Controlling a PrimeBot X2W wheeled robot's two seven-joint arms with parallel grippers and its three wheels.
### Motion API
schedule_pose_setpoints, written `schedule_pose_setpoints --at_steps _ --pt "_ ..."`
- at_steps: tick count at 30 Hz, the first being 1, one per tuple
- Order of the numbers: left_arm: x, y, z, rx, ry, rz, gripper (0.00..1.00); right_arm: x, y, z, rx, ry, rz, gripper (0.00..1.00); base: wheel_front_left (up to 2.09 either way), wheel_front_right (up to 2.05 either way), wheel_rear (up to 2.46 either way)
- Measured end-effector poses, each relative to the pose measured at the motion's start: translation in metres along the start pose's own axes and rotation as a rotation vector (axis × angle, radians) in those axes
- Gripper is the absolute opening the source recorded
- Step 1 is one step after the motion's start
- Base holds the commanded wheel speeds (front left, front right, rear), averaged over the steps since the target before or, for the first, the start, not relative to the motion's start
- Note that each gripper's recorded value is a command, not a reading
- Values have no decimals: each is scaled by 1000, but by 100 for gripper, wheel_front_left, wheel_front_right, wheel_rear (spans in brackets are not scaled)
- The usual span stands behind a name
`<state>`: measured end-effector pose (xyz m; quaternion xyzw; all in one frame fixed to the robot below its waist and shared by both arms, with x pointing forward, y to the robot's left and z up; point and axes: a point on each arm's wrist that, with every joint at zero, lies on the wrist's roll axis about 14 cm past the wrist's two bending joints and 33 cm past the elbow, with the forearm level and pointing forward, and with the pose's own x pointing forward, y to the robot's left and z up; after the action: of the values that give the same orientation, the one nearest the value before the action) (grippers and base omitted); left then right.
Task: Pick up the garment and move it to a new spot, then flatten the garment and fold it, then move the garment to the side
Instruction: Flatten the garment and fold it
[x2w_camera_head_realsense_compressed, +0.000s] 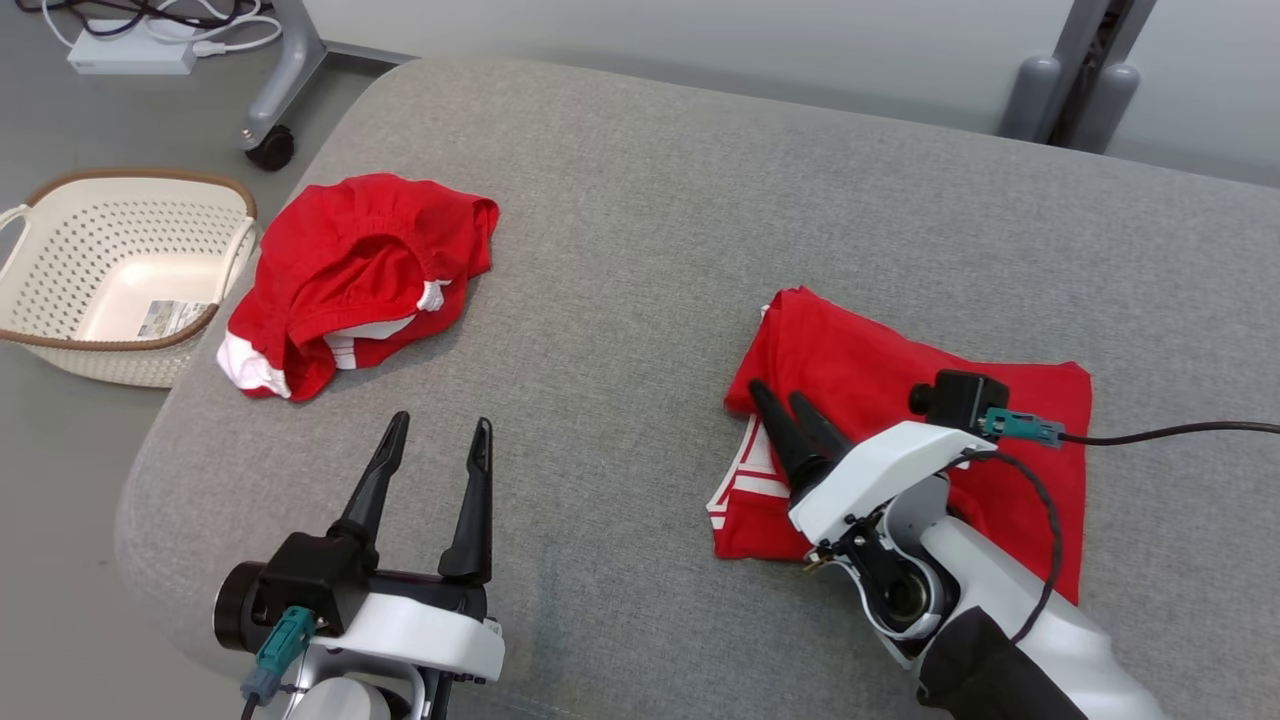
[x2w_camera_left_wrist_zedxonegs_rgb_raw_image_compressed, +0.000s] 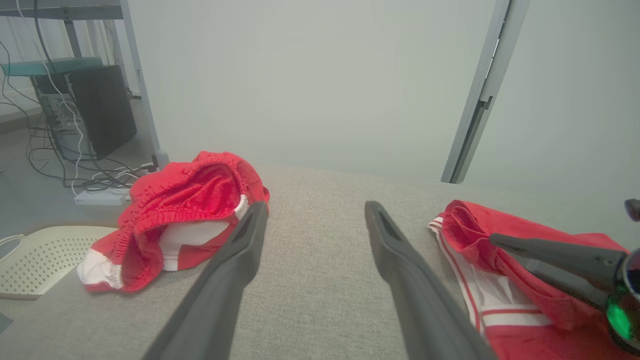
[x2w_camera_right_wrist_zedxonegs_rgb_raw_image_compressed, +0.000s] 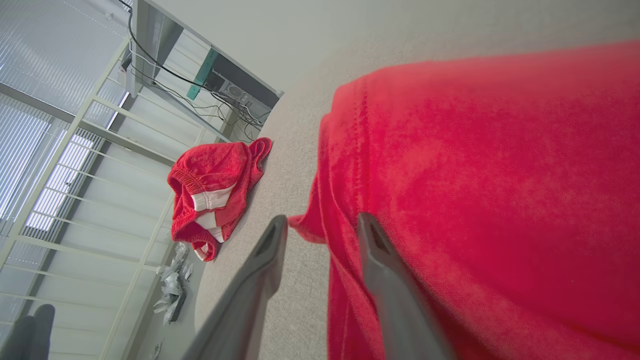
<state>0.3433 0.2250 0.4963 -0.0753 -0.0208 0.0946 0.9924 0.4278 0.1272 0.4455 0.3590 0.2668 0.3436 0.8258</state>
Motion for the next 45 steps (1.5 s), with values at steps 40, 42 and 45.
schedule_pose_setpoints --at_steps 40,42,45 --pt "25 -115 -17 -59 33 -346 100 -200 -84 141 -494 -542 -364 100 0 0 0" --pt "22 -116 -18 -59 38 -348 100 -211 -82 143 -534 -561 -383 100 0 0 0" --pt "17 -115 -17 -59 36 -347 100 -223 -75 144 -581 -598 -397 100 0 0 0"
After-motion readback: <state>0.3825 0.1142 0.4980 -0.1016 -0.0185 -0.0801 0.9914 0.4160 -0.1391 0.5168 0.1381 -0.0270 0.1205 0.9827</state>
